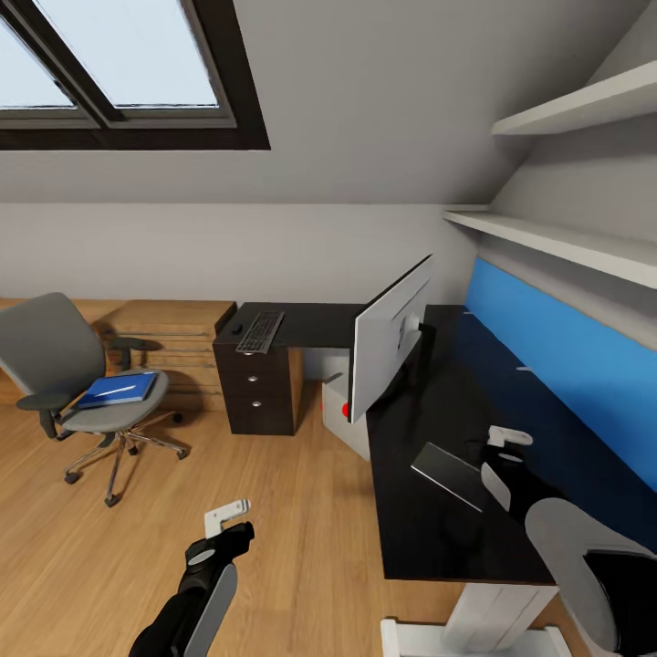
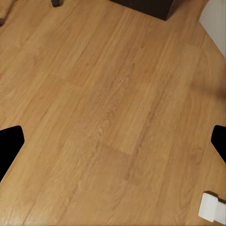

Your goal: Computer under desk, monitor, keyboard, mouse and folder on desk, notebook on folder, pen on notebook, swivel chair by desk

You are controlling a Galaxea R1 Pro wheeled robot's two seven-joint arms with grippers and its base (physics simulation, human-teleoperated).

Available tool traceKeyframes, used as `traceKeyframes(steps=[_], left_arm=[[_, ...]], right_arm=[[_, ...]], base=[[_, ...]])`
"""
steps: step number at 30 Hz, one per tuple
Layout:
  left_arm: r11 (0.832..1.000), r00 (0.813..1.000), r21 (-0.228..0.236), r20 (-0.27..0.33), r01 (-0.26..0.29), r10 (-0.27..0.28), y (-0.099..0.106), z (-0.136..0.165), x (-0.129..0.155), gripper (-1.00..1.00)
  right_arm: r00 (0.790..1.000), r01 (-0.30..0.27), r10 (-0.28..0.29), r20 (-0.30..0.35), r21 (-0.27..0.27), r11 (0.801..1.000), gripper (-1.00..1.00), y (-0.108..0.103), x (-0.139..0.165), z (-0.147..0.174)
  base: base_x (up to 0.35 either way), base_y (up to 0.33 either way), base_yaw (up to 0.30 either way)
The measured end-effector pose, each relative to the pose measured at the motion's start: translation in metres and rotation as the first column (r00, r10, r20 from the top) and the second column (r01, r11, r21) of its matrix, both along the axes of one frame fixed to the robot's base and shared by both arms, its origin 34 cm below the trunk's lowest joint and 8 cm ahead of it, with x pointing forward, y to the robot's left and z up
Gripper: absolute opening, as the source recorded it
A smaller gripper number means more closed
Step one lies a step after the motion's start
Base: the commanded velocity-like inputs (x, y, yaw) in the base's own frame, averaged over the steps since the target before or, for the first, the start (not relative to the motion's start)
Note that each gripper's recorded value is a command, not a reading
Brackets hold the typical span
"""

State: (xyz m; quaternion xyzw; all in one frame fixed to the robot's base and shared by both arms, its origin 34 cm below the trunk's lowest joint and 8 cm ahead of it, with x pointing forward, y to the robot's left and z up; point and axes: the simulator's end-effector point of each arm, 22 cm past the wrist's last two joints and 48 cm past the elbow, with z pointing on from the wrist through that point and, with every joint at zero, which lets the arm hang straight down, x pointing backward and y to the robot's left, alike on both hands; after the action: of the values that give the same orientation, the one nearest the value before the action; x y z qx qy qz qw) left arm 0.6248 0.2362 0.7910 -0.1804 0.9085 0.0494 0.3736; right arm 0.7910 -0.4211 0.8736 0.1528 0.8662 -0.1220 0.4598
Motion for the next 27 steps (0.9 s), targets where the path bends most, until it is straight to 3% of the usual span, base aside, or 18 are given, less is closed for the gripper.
traceKeyframes(steps=[5,16,27], left_arm=[[1.0,1.0,-0.001,0.002,0.0,0.0,0.0,0.001,0.0,1.0],[1.0,1.0,0.0,-0.003,0.001,-0.001,0.0,-0.001,-0.001,1.0],[1.0,1.0,0.001,-0.003,0.001,-0.001,0.0,-0.001,-0.001,1.0]], right_arm=[[1.0,-0.017,0.016,-0.009,-0.021,1.0,1.0,0.004,0.001,-0.001],[0.996,-0.052,0.054,-0.067,0.018,0.998,1.0,0.031,-0.002,-0.016],[0.995,-0.063,0.065,-0.072,0.029,0.998,1.0,0.037,-0.002,-0.018]], base=[[0.243,0.0,0.0],[0.252,0.0,0.0],[0.245,0.0,0.0]])
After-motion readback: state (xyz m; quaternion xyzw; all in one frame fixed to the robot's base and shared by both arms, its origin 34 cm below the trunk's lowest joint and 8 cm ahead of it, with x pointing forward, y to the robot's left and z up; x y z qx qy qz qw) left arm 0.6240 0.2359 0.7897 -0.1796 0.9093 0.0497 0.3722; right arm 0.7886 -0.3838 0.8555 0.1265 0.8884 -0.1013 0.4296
